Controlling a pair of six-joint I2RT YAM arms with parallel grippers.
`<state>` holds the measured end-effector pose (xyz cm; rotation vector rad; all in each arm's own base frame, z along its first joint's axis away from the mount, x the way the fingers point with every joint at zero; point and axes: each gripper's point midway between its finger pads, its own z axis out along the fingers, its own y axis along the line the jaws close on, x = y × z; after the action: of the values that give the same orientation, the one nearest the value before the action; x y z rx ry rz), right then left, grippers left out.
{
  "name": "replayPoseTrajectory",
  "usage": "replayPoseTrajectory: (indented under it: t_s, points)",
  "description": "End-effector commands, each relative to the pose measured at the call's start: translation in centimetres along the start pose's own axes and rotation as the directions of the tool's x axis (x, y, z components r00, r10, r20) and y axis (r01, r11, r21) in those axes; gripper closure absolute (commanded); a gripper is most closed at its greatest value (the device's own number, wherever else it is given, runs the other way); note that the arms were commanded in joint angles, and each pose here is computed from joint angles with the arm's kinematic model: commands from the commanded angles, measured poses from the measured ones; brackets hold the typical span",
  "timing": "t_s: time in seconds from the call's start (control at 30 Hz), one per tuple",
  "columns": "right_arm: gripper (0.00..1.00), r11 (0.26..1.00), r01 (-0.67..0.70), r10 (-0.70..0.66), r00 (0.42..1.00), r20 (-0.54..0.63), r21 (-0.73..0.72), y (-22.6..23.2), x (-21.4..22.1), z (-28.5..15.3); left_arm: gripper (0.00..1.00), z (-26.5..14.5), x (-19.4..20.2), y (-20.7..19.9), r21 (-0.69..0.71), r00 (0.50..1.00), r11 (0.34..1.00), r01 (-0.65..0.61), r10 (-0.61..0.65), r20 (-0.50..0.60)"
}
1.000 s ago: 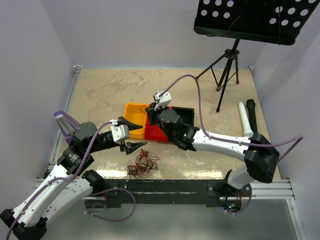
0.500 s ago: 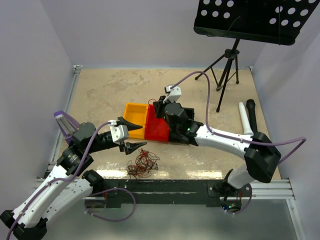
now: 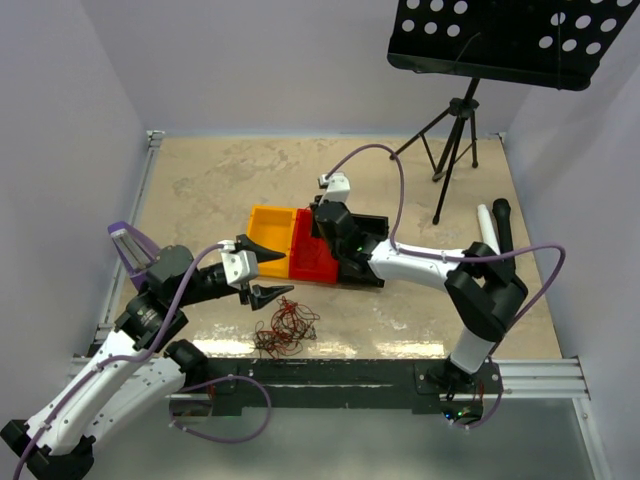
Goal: Untangle the cables
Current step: Place the cable in the bin.
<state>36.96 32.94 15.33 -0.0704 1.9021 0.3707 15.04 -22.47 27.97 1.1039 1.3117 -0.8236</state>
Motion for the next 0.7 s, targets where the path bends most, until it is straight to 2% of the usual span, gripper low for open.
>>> replayPoseTrajectory:
  t_s: [0.0, 0.4, 0.67]
  points:
    - [1.00, 1.000, -0.027, 0.027, 0.996, 0.081, 0.006, 1.1, -3.2, 0.9, 0.32, 0.0, -0.9, 0.1, -0.003, 0.999, 1.000, -0.003, 0.003, 0.037]
    - [1.00, 0.998, -0.024, 0.028, 0.997, -0.071, 0.056, -0.1, 3.9, 2.4, 0.32, 0.1, -0.9, 0.1, -0.001, 0.999, 1.000, -0.004, 0.004, 0.043]
    - [1.00, 0.995, -0.029, 0.041, 0.991, -0.126, 0.092, 0.0, 6.4, 4.1, 0.32, 0.0, -1.2, 0.1, -0.001, 0.999, 1.000, -0.003, 0.003, 0.044]
